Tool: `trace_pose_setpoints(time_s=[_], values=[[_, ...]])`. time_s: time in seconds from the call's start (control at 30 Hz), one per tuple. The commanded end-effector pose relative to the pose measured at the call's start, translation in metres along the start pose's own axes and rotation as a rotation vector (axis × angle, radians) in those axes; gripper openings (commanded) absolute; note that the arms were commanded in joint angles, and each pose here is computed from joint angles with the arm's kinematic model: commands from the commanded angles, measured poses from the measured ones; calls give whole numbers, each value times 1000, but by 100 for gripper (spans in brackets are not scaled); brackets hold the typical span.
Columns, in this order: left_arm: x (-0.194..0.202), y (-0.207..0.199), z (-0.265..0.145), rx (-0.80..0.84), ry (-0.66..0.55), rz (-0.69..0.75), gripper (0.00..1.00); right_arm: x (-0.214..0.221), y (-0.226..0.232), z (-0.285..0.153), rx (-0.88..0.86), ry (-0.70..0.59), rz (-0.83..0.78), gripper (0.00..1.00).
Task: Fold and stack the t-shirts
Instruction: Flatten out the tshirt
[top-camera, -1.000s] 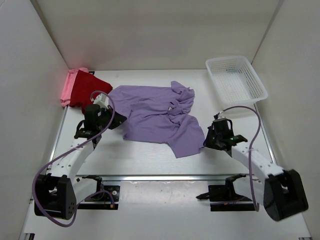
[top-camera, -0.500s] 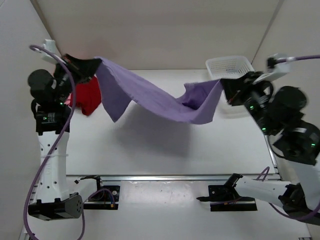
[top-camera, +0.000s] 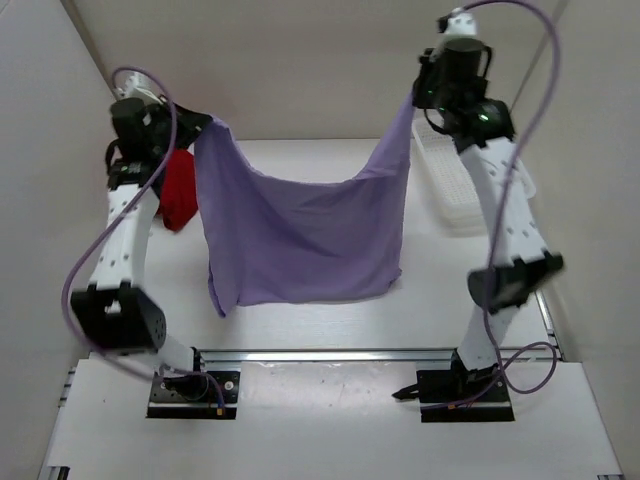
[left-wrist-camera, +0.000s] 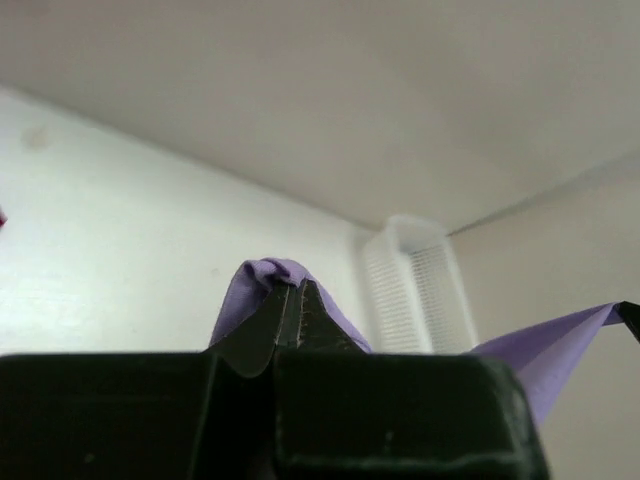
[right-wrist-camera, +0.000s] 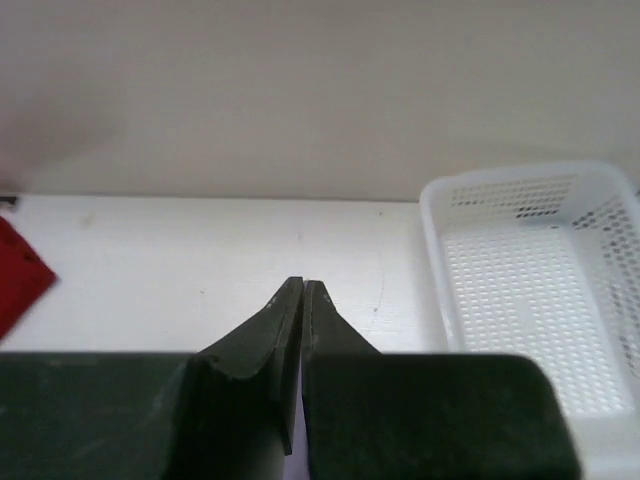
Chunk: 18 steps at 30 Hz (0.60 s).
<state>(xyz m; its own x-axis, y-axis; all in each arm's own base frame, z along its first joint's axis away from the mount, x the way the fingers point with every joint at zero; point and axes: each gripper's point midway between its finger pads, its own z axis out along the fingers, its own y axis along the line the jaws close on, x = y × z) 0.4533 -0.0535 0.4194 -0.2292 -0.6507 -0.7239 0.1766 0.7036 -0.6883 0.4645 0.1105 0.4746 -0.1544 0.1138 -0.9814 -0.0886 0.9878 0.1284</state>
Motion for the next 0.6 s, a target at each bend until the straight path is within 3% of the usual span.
trace_pose_setpoints(time_s=[0.0,0.03,0.1,0.17,0.33,0.4,0.5,0.57], values=[[33,60,46,-143,71,-40,0,15,2,55,-40,42,-35,0],[46,78,62,-173,109,-56,0,10,-3,64,-46,11,-32,0],[34,65,84,-129,120,-84,0,4,-9,83,-46,-30,1,0],[11,46,96,-67,78,-98,0,-37,-12,72,-32,-150,28,0],[-88,-36,71,76,-128,-22,0,-152,-12,-17,-40,-509,44,0],[-117,-39,54,81,-202,-12,0,-174,-13,-42,-54,-579,36,0],[-128,-28,43,88,-218,-25,0,-169,-24,-53,-36,-556,47,0],[-124,-22,41,84,-210,-26,0,-143,-31,-41,-14,-479,41,0]])
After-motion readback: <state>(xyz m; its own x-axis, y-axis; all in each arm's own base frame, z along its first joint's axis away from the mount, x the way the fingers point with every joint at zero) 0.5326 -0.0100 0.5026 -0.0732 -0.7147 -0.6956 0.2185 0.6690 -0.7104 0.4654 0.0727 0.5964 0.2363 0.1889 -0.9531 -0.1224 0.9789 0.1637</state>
